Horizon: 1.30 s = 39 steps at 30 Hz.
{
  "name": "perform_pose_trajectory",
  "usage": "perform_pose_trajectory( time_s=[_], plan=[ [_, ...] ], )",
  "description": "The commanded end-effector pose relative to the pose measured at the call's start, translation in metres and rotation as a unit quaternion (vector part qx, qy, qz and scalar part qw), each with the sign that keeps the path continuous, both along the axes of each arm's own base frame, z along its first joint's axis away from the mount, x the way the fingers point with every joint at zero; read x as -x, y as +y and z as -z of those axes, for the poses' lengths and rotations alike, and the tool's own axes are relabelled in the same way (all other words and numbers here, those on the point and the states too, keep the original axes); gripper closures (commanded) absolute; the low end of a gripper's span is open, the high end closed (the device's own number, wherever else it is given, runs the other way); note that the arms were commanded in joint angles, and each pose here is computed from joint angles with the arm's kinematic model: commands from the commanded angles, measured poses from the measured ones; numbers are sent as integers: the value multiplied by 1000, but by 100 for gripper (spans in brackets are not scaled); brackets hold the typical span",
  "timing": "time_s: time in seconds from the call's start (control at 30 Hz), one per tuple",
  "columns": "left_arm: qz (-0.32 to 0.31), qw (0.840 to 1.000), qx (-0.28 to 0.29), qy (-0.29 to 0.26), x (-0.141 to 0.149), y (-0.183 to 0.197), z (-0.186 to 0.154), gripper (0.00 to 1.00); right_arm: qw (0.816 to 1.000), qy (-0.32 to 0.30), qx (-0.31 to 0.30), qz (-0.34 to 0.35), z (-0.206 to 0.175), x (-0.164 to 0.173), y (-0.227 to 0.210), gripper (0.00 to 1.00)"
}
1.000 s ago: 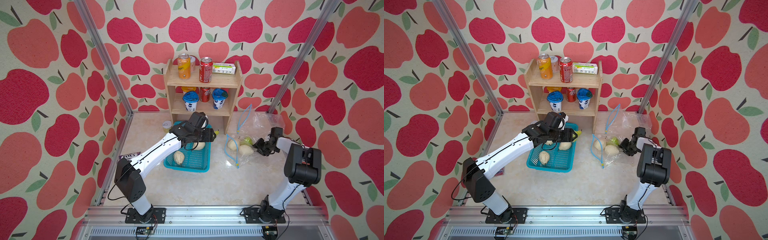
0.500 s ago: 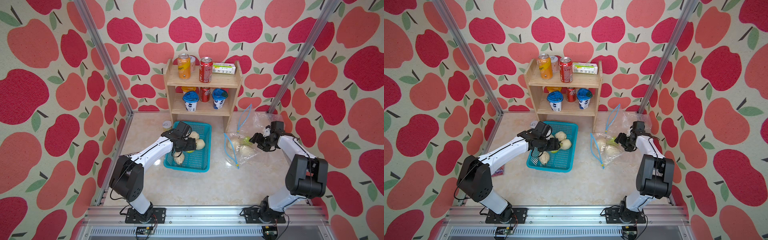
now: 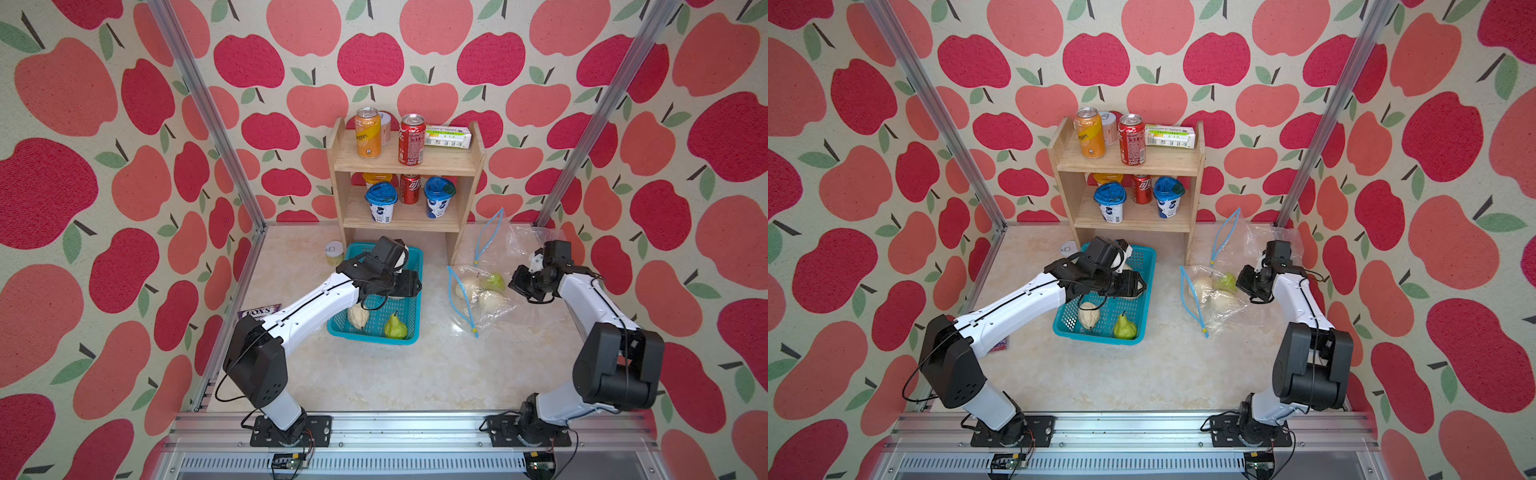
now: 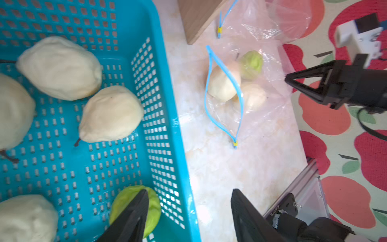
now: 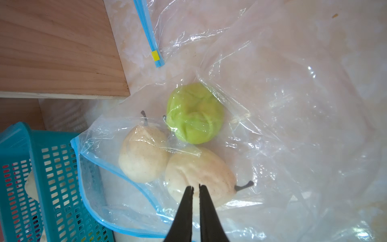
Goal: Open the zip-top bag and take out the pear
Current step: Place the pear in the basket, then pick up the pear from the zipper food storage bag.
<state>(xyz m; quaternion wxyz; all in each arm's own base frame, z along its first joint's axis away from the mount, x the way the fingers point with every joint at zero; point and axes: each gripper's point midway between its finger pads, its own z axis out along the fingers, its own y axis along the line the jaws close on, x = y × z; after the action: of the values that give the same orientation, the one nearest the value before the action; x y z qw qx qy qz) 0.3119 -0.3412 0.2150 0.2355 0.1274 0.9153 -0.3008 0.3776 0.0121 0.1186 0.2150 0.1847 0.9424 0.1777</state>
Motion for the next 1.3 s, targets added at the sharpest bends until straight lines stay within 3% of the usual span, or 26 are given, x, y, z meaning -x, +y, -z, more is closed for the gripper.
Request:
perform_pose_trajectory(
  time_s=[0.0, 0.23, 0.63, 1.17, 1.27],
  plan=[
    [12, 999, 11, 33, 10, -33, 6, 37, 999, 24, -23, -5, 24, -2, 2, 92],
    [14, 998, 24, 62, 13, -85, 34, 45, 997, 53, -51, -18, 54, -5, 9, 100],
    [-10, 995, 56, 87, -5, -120, 84, 64, 994, 76, -84, -5, 79, -3, 2, 100],
    [-45, 992, 68, 93, -35, -149, 125, 64, 993, 70, -98, 6, 78, 3, -3, 100],
    [-41, 992, 85, 81, -40, -155, 124, 59, 992, 72, -101, 9, 80, 4, -4, 100]
  ],
)
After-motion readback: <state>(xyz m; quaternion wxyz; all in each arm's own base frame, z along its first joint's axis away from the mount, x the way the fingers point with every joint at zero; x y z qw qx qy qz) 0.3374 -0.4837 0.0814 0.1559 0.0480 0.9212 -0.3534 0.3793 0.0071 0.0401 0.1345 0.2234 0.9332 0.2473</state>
